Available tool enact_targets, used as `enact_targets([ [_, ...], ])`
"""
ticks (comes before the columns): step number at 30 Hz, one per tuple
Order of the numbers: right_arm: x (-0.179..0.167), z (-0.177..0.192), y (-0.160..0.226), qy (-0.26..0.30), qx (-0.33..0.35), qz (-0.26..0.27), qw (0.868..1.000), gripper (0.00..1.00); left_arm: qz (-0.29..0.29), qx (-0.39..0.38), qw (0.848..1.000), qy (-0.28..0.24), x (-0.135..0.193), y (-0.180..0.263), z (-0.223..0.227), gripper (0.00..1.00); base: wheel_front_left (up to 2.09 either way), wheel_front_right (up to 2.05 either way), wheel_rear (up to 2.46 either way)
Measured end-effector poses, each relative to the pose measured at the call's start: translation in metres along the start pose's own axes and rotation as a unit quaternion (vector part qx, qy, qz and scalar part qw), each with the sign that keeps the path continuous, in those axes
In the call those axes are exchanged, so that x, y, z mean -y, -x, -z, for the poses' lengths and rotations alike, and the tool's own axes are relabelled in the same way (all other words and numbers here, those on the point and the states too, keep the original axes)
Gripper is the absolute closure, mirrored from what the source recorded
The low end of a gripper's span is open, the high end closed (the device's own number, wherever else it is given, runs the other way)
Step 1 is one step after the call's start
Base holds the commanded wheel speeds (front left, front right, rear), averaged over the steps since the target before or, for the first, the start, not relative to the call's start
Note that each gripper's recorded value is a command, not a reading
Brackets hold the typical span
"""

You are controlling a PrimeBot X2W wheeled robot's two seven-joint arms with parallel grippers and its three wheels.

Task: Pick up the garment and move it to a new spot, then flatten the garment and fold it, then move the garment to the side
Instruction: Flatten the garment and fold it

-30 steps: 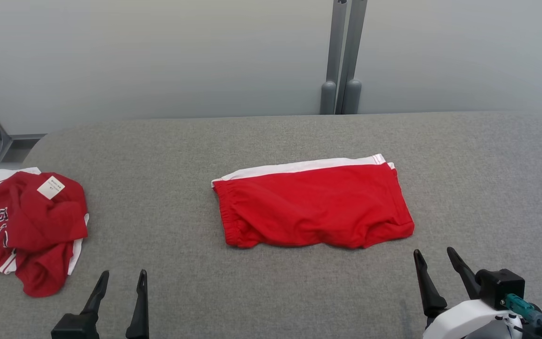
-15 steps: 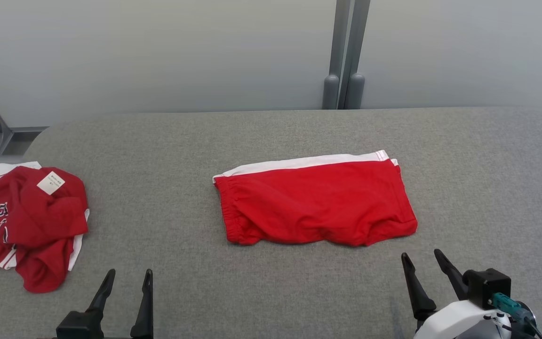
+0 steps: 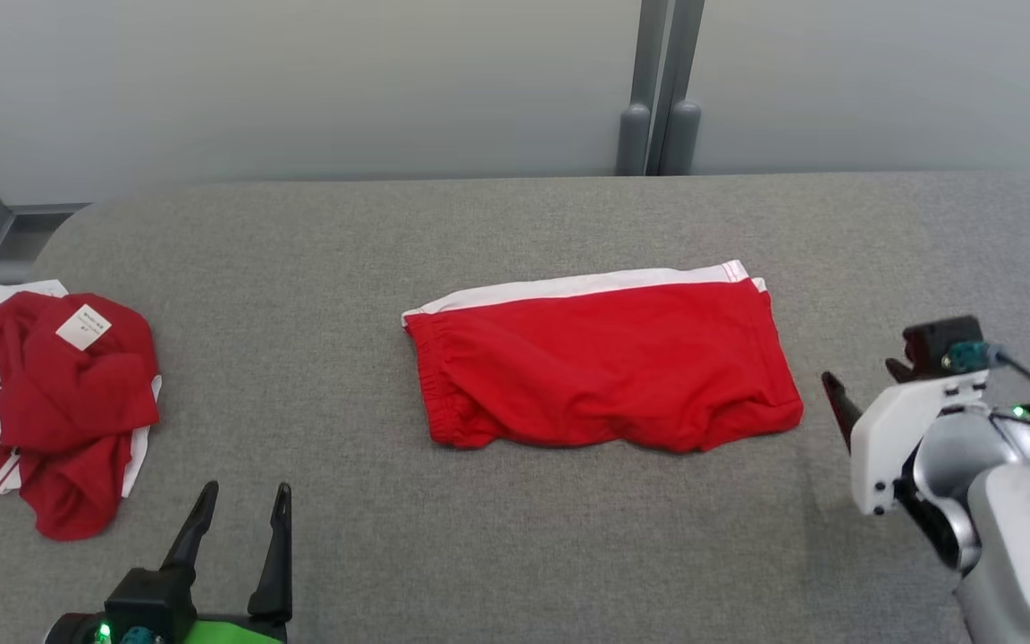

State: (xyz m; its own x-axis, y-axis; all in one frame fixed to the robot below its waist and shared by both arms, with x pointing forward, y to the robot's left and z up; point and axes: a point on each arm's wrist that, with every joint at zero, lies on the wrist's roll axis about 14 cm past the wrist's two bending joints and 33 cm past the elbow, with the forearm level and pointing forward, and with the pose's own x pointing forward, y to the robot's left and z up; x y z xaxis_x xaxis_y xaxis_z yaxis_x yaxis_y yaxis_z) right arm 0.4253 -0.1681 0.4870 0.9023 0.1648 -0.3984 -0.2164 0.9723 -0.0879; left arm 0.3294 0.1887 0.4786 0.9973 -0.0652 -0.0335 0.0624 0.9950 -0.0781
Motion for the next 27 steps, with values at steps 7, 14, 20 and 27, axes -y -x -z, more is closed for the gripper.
enact_targets([
  [7, 0.028, 0.006, -0.033, -0.072, -0.135, 0.016, 0.988, 0.0, 0.003, 0.012, 1.0, -0.004, 0.002, -0.014, -0.007, 0.0, 0.0, 0.0, 0.0],
  [14, 0.03, 0.013, -0.074, -0.118, -0.223, 0.014, 0.968, 0.0, -0.007, -0.002, 1.0, -0.014, -0.011, -0.03, 0.002, 0.0, 0.0, 0.0, 0.0],
  [20, 0.018, 0.039, -0.091, -0.121, -0.29, 0.015, 0.949, 0.0, -0.017, -0.026, 0.999, -0.014, -0.017, -0.03, 0.017, 0.0, 0.0, 0.0, 0.0],
  [27, -0.003, 0.048, -0.113, -0.127, -0.301, 0.004, 0.945, 0.0, -0.027, -0.045, 0.999, -0.012, -0.022, -0.029, 0.029, 0.0, 0.0, 0.0, 0.0],
])
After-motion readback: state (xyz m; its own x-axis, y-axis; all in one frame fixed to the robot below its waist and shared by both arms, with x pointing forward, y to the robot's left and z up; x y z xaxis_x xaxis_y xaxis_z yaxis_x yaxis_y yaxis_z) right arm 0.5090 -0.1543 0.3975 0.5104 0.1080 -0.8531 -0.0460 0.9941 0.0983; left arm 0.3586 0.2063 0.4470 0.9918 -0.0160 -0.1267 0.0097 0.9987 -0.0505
